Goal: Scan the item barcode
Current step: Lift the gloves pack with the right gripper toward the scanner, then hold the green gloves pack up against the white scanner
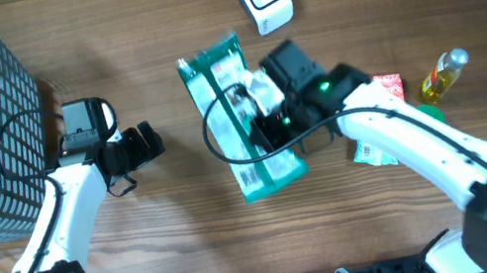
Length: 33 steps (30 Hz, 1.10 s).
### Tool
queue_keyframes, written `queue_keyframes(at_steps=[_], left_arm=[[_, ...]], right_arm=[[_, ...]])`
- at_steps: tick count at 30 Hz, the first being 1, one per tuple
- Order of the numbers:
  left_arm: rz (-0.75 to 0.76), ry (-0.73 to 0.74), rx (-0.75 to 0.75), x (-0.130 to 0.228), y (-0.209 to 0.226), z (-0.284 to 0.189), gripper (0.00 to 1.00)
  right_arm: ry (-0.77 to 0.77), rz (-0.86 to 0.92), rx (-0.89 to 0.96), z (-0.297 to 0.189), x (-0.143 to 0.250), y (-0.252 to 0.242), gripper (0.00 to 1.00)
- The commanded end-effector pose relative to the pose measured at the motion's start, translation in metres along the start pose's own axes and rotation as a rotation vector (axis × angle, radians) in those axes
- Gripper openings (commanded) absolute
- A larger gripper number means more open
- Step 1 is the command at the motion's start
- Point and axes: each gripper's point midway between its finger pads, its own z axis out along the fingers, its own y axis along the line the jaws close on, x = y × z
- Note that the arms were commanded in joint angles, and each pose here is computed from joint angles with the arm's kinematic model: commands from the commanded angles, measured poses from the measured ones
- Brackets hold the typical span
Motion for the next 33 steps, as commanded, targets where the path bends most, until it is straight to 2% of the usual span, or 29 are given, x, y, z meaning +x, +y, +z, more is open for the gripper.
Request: queue_keyframes(at_steps=[1,6,11,15,21,28,33], left_arm=[[-0.005,-0.05,0.003,-0.014,-0.001,-0.006,1.0],[-0.003,-0.059,0.004,-0.016,-0.001,-0.007,1.0],[-0.003,-0.059,0.004,-0.016,-0.001,-0.007,1.0],[-0.003,-0.059,0.004,-0.016,-0.001,-0.007,1.0],[-0.003,-0.059,0.004,-0.016,-0.001,-0.007,1.0],[-0.003,-0.059,0.004,-0.016,-0.001,-0.007,1.0],[-0.004,-0.059,0.004,-0.016,-0.001,-0.007,1.0]], right_arm=[[-0.074,-0.306,0.116,-0.055,-0.04,0.008,0.04],[-0.23,-0.534,0.358,-0.135,-0.1,0.01,0.04],[-0.261,-0.852,0.617,-0.158,-0.14,-0.01,0.04],[-0.224,-0.926,0.76,-0.145,-0.165,-0.036,0.04],[-0.16,-1.004,0.959,-0.098,-0.209,-0.084,0.04],[-0.185,-1.018,1.173,-0.056,-0.253,-0.135,0.04],[-0.273,-0.98,1.256,-0.051,-0.273,-0.166,0.04]])
